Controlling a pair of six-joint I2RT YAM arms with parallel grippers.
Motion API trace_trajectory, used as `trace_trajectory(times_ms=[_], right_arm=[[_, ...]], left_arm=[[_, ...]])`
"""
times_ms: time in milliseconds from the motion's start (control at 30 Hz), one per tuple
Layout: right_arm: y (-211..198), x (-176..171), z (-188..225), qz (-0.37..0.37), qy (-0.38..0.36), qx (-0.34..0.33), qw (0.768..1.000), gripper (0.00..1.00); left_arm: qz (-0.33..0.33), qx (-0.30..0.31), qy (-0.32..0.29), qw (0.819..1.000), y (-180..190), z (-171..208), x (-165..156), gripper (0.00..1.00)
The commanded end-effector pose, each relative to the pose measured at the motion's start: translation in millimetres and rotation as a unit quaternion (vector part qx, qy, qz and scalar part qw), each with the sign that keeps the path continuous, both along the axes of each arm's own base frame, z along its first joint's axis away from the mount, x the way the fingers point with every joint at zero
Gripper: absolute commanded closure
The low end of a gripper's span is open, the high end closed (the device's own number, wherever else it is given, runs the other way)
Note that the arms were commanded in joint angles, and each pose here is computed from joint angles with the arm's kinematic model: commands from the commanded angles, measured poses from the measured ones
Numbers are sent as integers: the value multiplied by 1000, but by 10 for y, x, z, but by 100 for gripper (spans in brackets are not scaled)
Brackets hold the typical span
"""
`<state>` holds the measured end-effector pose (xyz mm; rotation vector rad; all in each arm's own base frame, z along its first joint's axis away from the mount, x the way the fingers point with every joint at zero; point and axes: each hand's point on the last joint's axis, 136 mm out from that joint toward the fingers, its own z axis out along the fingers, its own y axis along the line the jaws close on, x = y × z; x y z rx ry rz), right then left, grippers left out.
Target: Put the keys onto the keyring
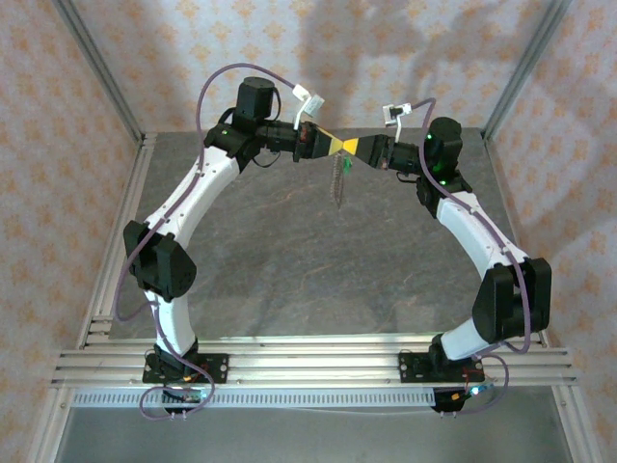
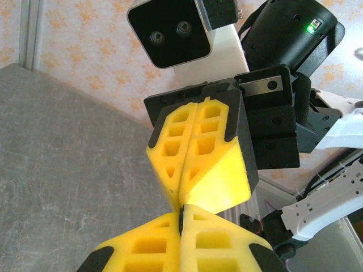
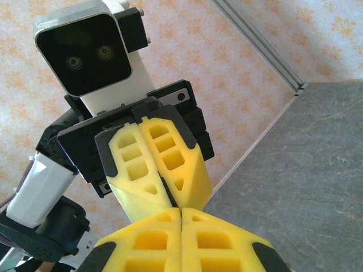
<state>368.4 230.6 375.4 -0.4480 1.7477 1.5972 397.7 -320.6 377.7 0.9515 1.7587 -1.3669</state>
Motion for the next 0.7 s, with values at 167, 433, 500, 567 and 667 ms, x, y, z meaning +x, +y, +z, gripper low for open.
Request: trace_trajectory(times_ms=[167,433,500,567,667], right_arm=[[-94,62,256,-47,-50,20,997,100],[-231,107,421,-95,-55,45,993,81],[-299,115,470,-111,-57,55,991,67],[-381,119,505,-131,-60,61,988,62],[-488,107,500,-156,-61,66,984,60]], left_arm=[[5,-24,3,1000,-211,76,-143,100],[114,-96,-24,989,-69,269,75,100],[124,-104,-25,986,-47,293,83,100],[131,-112,-27,985,-24,325,80,100],[139,-122,-31,982,3,374,71,100]])
